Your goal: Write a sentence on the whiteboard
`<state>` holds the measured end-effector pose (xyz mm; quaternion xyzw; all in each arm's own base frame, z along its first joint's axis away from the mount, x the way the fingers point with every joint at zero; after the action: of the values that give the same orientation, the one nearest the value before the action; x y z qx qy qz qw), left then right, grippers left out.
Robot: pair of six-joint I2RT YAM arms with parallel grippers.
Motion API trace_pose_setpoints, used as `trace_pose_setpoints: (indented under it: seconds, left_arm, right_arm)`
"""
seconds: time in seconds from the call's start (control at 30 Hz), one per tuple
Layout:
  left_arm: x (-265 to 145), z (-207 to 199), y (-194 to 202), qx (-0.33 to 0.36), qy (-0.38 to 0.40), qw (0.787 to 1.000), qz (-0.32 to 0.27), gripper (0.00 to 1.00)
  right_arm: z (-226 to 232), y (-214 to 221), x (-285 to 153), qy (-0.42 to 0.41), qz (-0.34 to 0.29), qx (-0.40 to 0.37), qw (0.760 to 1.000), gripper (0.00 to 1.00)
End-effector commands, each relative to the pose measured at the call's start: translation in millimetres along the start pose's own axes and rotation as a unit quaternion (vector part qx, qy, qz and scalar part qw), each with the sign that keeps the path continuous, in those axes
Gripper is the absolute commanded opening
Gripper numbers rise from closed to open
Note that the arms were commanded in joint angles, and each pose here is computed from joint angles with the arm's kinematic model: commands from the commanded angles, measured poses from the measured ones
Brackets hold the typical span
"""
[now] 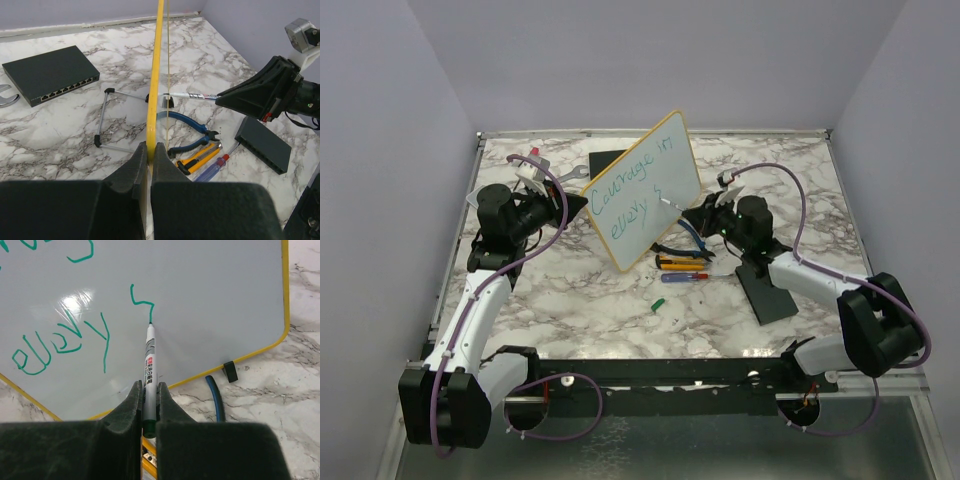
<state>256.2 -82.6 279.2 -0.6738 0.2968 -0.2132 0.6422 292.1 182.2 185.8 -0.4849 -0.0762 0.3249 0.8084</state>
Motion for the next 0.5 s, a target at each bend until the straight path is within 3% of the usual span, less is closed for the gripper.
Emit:
trace_pose_setpoints:
  seconds: [0.0, 0.47]
  left_arm:
    - [-2, -4, -2, 0.013, 0.011, 1.000, -0.007, 0.00]
    - [-2, -5, -2, 0.014, 0.011, 1.000, -0.008, 0.00]
  right_arm:
    - [4, 10, -5, -0.012, 0.017, -0.008, 1.000, 0.01]
    - [15, -25, -17, 0.015, -0.052, -0.019, 0.998, 0.01]
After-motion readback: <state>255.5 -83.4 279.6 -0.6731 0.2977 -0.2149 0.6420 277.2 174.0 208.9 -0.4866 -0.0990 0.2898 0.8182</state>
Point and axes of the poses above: each gripper's point midway between its finger pads, its own x axis out along the fingers, its own z axis along the line the jaws close on, y = z × x, the point moved 9 cm from there along -x, back along the fingers, and after that the axes turned 15 degrees about x, right-handed, at the moved point
